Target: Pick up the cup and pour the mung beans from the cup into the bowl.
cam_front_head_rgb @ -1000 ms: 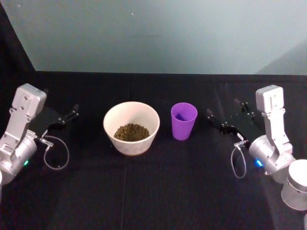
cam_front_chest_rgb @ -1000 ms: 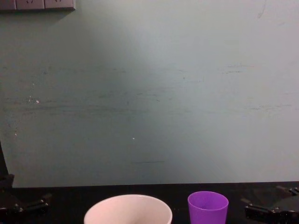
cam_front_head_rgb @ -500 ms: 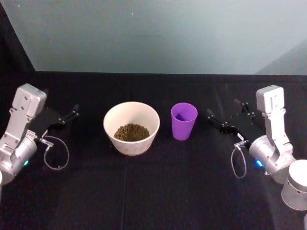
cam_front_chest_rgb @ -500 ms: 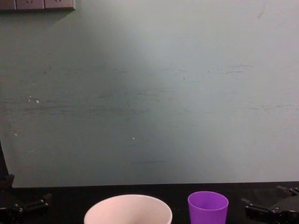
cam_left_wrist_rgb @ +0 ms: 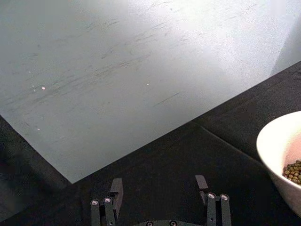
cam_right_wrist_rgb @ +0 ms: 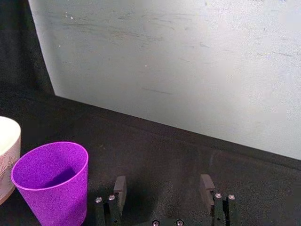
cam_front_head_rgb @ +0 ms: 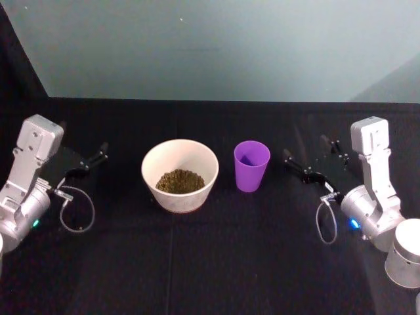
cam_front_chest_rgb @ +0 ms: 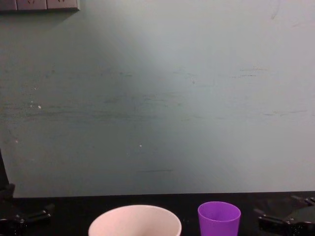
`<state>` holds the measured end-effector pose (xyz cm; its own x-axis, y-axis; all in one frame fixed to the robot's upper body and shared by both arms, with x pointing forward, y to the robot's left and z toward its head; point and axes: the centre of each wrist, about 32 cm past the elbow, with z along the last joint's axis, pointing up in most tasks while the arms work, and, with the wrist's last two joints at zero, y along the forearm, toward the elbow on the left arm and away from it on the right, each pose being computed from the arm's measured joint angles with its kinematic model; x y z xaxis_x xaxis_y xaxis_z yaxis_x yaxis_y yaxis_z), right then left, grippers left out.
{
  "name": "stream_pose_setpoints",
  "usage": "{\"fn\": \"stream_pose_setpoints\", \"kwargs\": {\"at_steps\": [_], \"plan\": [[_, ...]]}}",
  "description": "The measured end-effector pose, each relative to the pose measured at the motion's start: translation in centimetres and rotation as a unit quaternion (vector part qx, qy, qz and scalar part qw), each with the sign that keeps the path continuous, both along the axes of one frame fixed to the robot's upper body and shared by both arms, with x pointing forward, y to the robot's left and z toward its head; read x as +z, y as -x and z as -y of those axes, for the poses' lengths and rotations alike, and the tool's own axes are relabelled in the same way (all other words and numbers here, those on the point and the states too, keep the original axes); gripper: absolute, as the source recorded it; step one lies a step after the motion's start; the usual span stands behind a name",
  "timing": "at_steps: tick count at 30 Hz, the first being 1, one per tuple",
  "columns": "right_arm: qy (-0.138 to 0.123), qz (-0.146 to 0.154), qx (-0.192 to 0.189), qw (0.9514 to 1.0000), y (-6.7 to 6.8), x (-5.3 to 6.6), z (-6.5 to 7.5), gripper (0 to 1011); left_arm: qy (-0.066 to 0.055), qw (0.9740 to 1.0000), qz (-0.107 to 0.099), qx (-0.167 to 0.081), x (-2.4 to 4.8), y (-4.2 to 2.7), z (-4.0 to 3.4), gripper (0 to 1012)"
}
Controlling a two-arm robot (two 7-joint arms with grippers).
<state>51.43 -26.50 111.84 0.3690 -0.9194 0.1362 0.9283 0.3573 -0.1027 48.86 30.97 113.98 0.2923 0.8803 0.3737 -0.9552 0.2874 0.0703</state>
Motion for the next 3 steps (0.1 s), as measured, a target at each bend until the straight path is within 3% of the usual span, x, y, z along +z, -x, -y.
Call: {"fn": "stream_pose_setpoints", "kwargs": {"at_steps": [3], "plan": [[0.0, 0.0, 0.0, 1.0, 0.0, 0.0, 0.0, 1003, 0.0, 1.0, 0.0, 0.0, 0.0, 0.0, 0.0, 1000]]}}
